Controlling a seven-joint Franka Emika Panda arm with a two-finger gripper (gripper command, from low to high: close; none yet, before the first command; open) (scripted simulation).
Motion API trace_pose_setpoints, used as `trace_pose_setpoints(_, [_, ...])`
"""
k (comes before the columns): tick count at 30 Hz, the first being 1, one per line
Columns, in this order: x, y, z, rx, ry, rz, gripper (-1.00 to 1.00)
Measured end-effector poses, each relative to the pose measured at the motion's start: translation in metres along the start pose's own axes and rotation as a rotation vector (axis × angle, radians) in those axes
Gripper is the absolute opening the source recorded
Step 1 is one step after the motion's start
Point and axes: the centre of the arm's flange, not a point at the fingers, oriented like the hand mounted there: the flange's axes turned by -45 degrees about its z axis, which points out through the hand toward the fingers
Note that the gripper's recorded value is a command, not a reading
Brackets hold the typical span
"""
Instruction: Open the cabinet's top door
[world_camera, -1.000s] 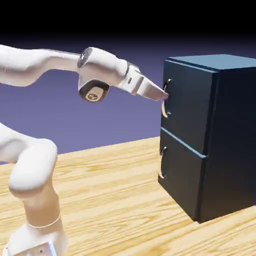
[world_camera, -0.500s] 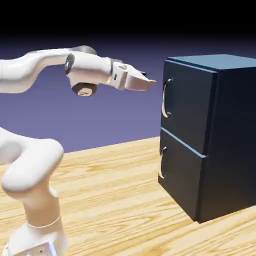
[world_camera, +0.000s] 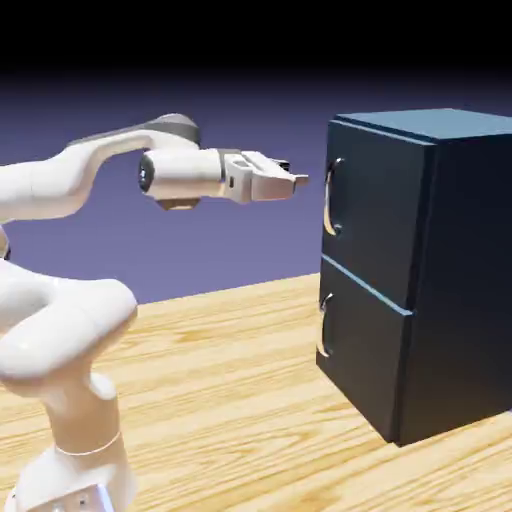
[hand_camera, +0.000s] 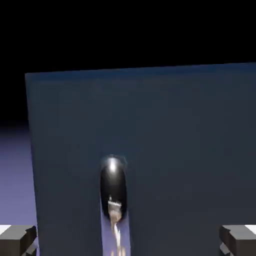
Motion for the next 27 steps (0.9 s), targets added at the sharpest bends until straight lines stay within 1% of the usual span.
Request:
trace_pose_setpoints(7, [-0.049, -0.004, 0.027, -0.012, 0.048, -0.038, 0.00])
trace_pose_setpoints(8, [-0.049, -0.004, 0.027, -0.012, 0.048, -0.038, 0.00])
trace_pose_setpoints(12, [-0.047, -0.005, 0.069, -0.012, 0.048, -0.038, 0.00])
trace_pose_setpoints(13, [-0.047, -0.004, 0.077, -0.012, 0.048, -0.038, -1.00])
trace_pose_setpoints(15, [-0.047, -0.004, 0.077, -0.012, 0.048, -0.038, -1.00])
trace_pose_setpoints(27, [-0.048, 0.058, 0.005, 0.332, 0.041, -0.046, -1.00])
